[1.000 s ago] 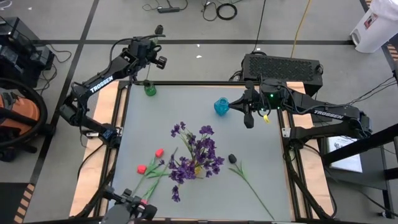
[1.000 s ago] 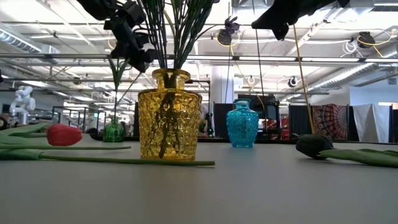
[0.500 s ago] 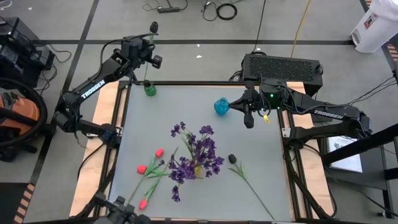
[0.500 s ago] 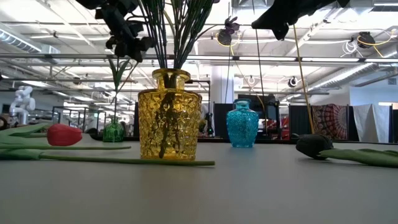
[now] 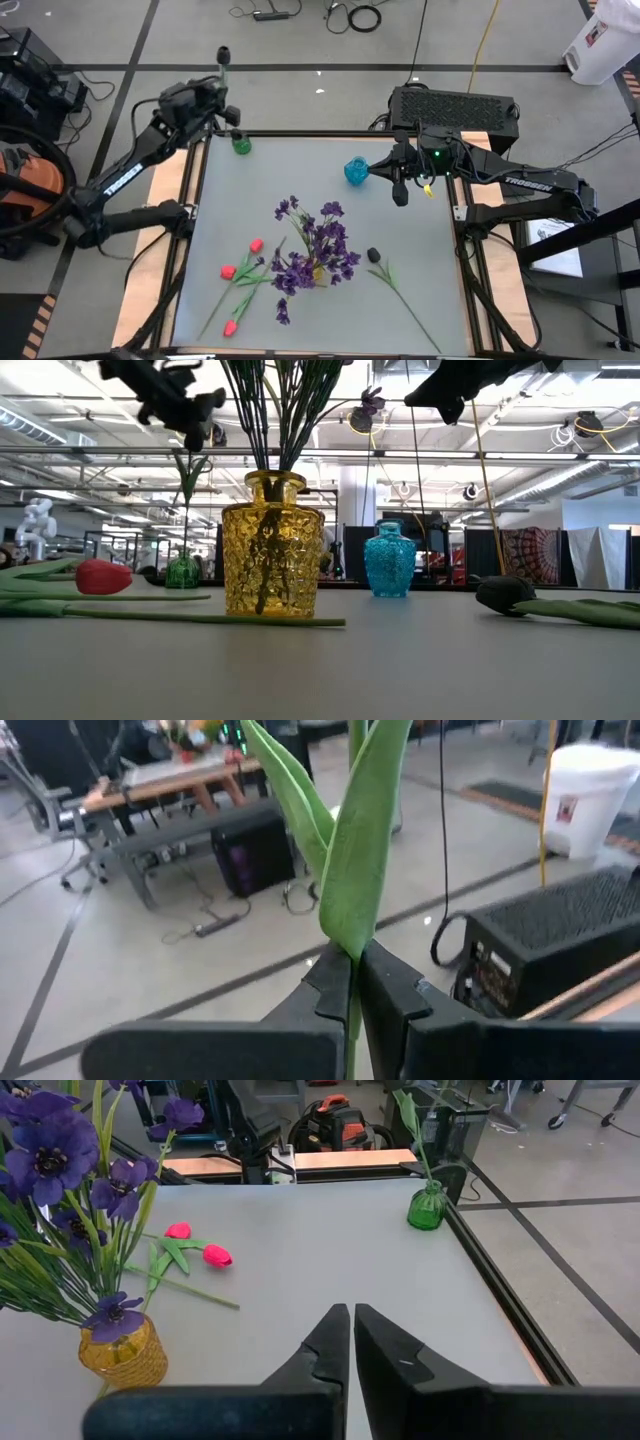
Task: Sort flowers into vase by color
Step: Put the bottom black flower into the green vase
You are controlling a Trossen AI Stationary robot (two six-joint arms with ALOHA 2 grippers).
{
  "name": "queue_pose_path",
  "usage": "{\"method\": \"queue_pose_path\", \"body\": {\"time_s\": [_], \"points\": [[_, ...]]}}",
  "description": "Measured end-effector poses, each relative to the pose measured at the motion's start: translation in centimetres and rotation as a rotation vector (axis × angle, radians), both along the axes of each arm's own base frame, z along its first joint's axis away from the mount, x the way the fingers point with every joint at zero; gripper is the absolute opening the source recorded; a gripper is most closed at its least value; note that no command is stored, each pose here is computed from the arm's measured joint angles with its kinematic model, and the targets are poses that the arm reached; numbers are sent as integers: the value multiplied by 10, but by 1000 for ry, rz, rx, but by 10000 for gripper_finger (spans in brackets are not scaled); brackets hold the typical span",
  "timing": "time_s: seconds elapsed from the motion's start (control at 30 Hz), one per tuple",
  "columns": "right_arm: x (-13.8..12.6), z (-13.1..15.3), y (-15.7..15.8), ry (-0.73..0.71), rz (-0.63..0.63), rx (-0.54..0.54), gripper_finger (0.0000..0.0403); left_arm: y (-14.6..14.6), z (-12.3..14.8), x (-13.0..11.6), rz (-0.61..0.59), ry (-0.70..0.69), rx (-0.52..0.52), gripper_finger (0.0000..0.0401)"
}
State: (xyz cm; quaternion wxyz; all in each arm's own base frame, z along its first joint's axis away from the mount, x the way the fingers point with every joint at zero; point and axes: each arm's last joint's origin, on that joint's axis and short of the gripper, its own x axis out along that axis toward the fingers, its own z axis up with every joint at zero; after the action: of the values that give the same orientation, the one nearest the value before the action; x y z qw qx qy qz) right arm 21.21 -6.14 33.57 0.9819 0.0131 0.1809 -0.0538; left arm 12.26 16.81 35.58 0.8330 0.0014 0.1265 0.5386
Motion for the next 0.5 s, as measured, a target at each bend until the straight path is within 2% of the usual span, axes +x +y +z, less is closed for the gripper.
{"method": "queue_pose_path", "body": {"time_s": [0.27,0.5], "points": [[0,0,0,0,0,0,13,-27,-18,-21,-12,-95,114,15],[0,0,0,0,0,0,13,-30,-36,-23,-13,-170,199,15]]}}
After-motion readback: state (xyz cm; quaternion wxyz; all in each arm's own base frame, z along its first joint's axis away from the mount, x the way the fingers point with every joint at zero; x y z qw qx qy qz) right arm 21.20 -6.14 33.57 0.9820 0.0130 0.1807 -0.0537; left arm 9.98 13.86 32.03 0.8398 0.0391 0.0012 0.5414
